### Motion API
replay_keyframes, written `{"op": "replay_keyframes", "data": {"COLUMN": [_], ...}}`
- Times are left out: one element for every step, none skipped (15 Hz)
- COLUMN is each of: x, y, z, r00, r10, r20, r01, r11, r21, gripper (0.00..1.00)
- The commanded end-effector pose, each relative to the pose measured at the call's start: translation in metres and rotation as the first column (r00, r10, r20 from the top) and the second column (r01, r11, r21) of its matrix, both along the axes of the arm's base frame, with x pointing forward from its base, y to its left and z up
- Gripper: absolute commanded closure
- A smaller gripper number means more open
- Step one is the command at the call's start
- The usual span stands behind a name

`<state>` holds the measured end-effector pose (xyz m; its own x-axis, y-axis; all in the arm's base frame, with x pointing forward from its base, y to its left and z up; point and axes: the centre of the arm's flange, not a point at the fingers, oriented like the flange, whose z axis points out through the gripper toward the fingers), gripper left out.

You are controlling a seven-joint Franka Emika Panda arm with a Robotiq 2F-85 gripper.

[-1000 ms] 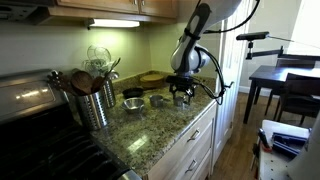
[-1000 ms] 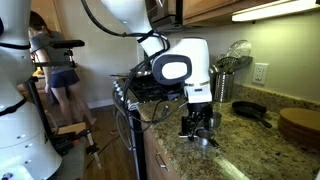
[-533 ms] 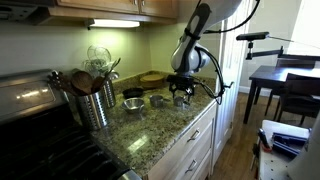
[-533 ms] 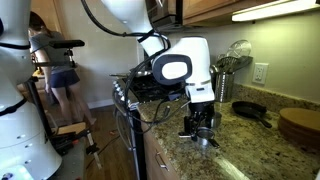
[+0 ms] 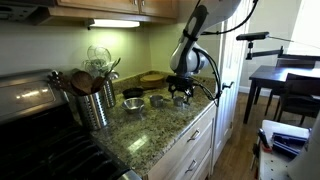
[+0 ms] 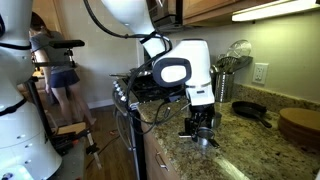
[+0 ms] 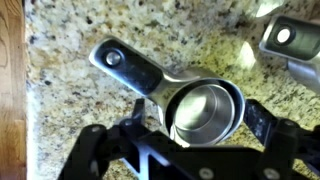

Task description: Stack the pots set on the counter

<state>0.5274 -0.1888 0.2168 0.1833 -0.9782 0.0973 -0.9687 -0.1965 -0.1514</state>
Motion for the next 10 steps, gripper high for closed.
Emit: {"op": "replay_keyframes", "data": {"x": [0.0031,0.0046,0.0057,0.0069,0.0082,0.0095,0.0103,0.0109,0.011,0.011], "y": [-0.004,-0.0044,-0.0048,-0.0057,-0.0065,-0.0074,-0.0079,-0.0083,-0.0086,-0.0091], "z": [-0.0081,-0.0085,-0.0088,-0.0083,-0.0079,-0.0075,-0.0075,-0.0083,-0.0093,-0.01], "r00": [1.0,0.999,0.999,0.999,0.999,0.999,0.999,0.999,0.999,0.999], "r10": [0.006,0.007,0.008,0.009,0.012,0.012,0.013,0.012,0.011,0.009], "r20": [0.029,0.032,0.034,0.037,0.04,0.042,0.044,0.045,0.045,0.045], "r01": [-0.006,-0.007,-0.009,-0.009,-0.012,-0.013,-0.013,-0.012,-0.011,-0.01], "r11": [1.0,1.0,1.0,1.0,1.0,1.0,1.0,1.0,1.0,1.0], "r21": [0.009,0.011,0.012,0.011,0.009,0.008,0.009,0.01,0.011,0.013], "gripper": [0.0,0.0,0.0,0.0,0.0,0.0,0.0,0.0,0.0,0.0]}}
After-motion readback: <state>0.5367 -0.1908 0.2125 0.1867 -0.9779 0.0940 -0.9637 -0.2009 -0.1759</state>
